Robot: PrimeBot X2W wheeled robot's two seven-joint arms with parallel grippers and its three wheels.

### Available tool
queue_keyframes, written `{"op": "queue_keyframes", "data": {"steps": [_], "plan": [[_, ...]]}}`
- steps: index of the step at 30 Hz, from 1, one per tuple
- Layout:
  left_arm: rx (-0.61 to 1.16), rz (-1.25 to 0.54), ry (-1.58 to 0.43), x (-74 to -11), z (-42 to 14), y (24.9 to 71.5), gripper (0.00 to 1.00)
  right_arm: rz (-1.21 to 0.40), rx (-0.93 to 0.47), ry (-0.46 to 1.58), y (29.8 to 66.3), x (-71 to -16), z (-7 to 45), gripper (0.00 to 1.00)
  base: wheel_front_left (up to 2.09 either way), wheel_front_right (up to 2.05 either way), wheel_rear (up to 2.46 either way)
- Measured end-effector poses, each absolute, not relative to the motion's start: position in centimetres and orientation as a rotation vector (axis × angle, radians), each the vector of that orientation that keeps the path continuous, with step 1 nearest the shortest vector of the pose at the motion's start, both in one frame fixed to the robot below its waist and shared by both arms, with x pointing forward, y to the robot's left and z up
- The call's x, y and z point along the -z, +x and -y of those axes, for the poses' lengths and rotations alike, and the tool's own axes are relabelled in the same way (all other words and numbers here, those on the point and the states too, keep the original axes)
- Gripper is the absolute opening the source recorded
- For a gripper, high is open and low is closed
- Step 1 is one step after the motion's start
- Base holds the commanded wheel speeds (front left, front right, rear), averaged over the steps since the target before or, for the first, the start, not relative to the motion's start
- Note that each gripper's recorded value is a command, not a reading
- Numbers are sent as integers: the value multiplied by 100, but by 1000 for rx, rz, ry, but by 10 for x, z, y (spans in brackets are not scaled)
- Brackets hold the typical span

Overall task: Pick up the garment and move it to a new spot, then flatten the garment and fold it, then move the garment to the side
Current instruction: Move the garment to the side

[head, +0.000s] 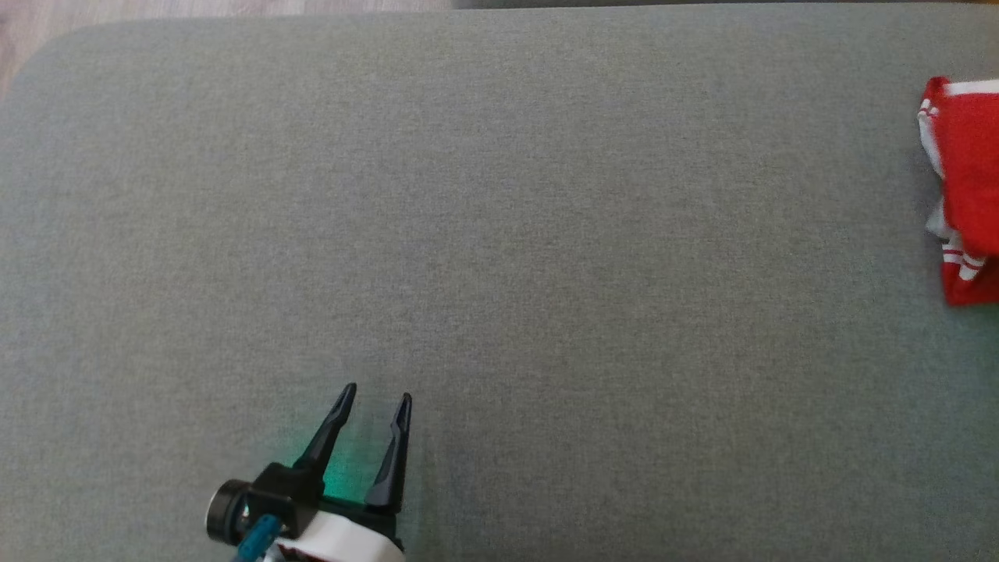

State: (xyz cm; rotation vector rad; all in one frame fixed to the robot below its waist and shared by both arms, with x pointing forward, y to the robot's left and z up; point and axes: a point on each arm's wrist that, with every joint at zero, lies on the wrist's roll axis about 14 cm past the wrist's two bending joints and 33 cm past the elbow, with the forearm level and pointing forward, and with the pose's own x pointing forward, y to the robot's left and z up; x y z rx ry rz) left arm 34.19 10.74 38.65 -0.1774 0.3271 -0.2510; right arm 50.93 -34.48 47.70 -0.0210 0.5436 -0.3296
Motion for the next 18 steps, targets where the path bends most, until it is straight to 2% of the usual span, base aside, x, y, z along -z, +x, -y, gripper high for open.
{"op": "queue_keyframes", "data": {"steps": [5,9,14,18], "plan": [[230,-321,-170,-388,-116,342,100,-554,400,-226,493,-478,366,100,0,0,0],[216,-303,-168,-393,-120,343,100,-416,387,-311,498,-504,357,100,0,0,0],[189,-275,-184,-402,-126,338,100,-240,255,-329,505,-531,302,100,0,0,0],[136,-236,-188,-413,-134,328,100,-144,78,-263,480,-526,236,100,0,0,0]]}}
